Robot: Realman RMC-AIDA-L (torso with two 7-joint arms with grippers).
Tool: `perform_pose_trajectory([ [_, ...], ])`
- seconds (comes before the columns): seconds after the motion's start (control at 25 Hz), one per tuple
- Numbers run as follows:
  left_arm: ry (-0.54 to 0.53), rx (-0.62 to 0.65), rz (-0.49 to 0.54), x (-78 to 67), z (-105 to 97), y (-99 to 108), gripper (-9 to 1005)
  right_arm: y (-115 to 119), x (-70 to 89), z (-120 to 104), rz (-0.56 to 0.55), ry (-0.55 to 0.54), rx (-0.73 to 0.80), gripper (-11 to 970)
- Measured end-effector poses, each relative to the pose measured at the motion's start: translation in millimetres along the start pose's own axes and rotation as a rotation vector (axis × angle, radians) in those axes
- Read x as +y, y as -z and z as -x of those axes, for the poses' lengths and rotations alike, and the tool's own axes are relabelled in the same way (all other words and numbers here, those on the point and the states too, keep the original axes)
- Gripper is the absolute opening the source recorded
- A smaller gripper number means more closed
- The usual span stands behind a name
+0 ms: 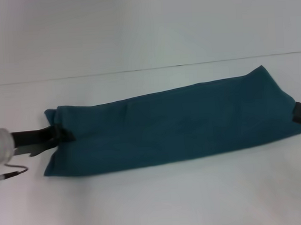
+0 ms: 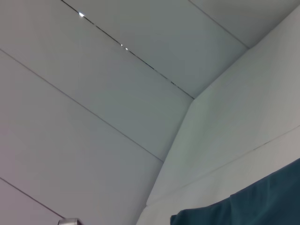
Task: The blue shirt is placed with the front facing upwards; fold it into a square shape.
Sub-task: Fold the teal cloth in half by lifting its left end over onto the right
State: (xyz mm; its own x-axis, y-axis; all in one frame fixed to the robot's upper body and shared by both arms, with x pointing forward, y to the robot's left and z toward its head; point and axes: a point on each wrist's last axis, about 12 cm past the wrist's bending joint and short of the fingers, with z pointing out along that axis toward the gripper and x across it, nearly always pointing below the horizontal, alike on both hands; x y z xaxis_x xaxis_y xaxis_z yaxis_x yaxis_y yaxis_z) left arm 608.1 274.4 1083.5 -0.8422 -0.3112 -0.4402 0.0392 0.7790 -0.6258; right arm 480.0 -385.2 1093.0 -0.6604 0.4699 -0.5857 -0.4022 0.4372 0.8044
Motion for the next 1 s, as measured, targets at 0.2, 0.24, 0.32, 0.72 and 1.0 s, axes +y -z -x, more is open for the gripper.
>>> perform_pose_trajectory([
  [0.2, 0.059, -0.04, 0.029, 24.4, 0.7, 25.9, 65, -0.1, 0.0, -0.1, 0.002, -0.003, -0.003, 882],
  [0.24, 0.07, -0.048, 0.033, 28.6, 1.0, 30.0, 65, -0.1, 0.0, -0.1, 0.002, -0.003, -0.003, 882],
  [0.32, 0.097, -0.065, 0.06, 41.9, 1.5, 41.0, 65, -0.1, -0.2, 0.0, 0.001, -0.004, -0.004, 882],
  [0.72, 0.157, -0.154, 0.219, 83.0, 10.2, 78.6, 64, 0.0, -2.1, 0.4, -0.016, -0.006, -0.008, 882],
  [1.0, 0.141, -0.156, 0.219, 79.5, 13.5, 77.7, 65, 1.7, -2.7, -0.9, -0.022, -0.009, -0.009, 882],
])
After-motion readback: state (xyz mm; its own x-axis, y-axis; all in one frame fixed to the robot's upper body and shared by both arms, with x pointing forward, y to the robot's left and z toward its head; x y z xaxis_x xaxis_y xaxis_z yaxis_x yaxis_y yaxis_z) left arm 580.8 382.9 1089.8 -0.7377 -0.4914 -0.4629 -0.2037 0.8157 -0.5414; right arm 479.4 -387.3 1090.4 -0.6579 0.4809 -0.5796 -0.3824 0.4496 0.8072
